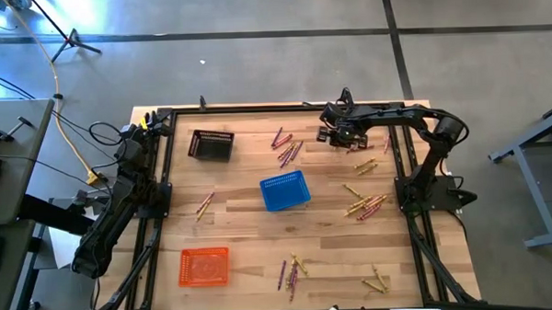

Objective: Sort crayons
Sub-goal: Put the yellow crayon into the blue basket

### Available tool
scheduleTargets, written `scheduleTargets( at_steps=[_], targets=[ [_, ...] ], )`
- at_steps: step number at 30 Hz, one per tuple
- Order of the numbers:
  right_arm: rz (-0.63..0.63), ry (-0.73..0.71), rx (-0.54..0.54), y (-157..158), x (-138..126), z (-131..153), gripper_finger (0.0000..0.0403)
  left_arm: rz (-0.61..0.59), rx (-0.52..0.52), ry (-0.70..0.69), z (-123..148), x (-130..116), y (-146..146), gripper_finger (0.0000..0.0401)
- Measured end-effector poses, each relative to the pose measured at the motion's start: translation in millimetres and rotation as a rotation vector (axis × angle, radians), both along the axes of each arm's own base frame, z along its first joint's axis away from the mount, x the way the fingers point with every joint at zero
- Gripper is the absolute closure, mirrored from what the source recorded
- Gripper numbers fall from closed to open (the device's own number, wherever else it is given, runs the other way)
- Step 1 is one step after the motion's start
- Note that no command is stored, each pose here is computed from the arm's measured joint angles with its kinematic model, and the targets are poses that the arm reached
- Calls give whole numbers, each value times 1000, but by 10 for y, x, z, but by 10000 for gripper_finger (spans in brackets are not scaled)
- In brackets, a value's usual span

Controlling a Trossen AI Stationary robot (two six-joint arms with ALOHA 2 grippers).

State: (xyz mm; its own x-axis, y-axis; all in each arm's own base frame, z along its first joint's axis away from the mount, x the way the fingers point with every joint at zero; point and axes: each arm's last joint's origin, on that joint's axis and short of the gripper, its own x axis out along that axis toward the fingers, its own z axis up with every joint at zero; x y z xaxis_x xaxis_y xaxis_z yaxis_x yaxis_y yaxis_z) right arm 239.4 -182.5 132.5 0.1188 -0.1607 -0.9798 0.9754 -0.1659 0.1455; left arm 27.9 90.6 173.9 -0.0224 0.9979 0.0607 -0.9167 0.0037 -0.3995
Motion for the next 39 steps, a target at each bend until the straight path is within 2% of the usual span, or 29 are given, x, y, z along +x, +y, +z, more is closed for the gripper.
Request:
scheduleTargets(
  at_steps=[2,6,9,17,25,30,35,39],
  targets=[
    [4,0,2,1,0,0,393,0,0,0,0,0,0,297],
    [9,-13,1,15,3,32,385,0,0,0,0,0,0,297],
    [23,-21,-1,45,15,91,394,0,0,0,0,0,0,297],
    [100,-124,-79,200,80,548,393,0,0,0,0,0,0,297],
    [384,-300,-227,632,201,1176,392,0,0,0,0,0,0,297],
    [524,-379,-299,911,224,1459,392,0,0,0,0,0,0,297],
    [703,-393,-375,1113,256,1605,391,0,0,0,0,0,0,297],
    [818,-367,-414,1158,275,1613,391,0,0,0,0,0,0,297]
  ],
)
